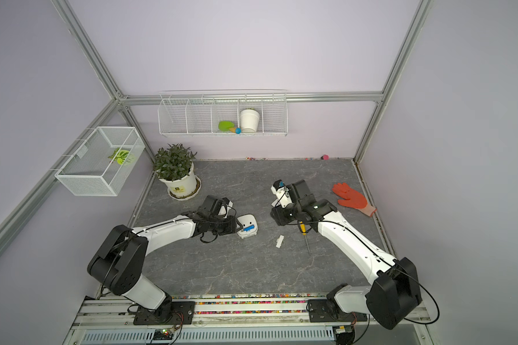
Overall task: Remove the battery from the alarm
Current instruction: Remove the cover from the alarm.
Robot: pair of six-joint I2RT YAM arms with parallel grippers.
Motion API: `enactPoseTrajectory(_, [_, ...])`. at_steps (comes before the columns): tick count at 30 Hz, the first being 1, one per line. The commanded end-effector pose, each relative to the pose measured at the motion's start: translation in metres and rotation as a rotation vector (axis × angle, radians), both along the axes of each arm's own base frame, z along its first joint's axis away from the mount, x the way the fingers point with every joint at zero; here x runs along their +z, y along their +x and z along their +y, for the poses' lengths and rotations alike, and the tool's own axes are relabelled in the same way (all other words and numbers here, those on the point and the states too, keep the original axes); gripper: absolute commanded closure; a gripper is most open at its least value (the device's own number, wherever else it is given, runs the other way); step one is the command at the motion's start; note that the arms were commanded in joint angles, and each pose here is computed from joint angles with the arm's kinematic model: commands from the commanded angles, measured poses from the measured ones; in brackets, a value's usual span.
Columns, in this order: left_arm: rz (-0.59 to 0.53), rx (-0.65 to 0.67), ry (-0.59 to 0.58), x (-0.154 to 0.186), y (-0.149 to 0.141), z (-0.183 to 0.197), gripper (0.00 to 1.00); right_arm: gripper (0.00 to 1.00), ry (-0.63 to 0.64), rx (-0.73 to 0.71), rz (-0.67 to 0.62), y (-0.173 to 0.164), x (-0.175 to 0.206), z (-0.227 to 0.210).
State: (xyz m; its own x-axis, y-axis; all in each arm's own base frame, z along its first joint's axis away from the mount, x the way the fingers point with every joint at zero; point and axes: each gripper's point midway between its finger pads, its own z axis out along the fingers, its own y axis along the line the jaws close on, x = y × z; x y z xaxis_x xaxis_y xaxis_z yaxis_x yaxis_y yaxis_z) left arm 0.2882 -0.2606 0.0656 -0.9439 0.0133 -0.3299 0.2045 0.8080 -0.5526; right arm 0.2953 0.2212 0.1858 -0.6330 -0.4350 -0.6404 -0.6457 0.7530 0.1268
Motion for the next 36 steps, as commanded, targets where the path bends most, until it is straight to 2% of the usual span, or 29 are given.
enactPoseTrajectory(1, [-0.068,0.013,-0.012,0.025,0.007,0.002,0.53,0.43,-0.091,0.319,-0.114,-0.011,-0.004,0.019])
enactPoseTrajectory(5, [-0.1,0.074,-0.038,0.036,0.008,0.017,0.51,0.36,-0.071,0.59,-0.29,-0.018,-0.009,0.045])
enactPoseTrajectory(7, [-0.127,0.105,-0.045,0.043,0.009,0.025,0.49,0.34,-0.074,0.677,-0.364,-0.016,-0.014,0.053])
enactPoseTrajectory(10, [-0.169,0.153,-0.053,0.052,0.009,0.037,0.43,0.34,-0.087,0.764,-0.41,-0.01,-0.019,0.062])
enactPoseTrajectory(18, [-0.269,0.271,-0.057,0.072,0.011,0.067,0.29,0.42,-0.081,0.92,-0.314,-0.012,-0.048,0.078])
enactPoseTrajectory(23, [-0.281,0.304,-0.041,0.071,0.01,0.077,0.25,0.5,-0.13,0.953,-0.26,-0.012,-0.077,0.078])
enactPoseTrajectory(36, [-0.254,0.312,-0.016,0.06,0.008,0.082,0.23,0.56,-0.199,1.001,-0.237,0.002,-0.109,0.086])
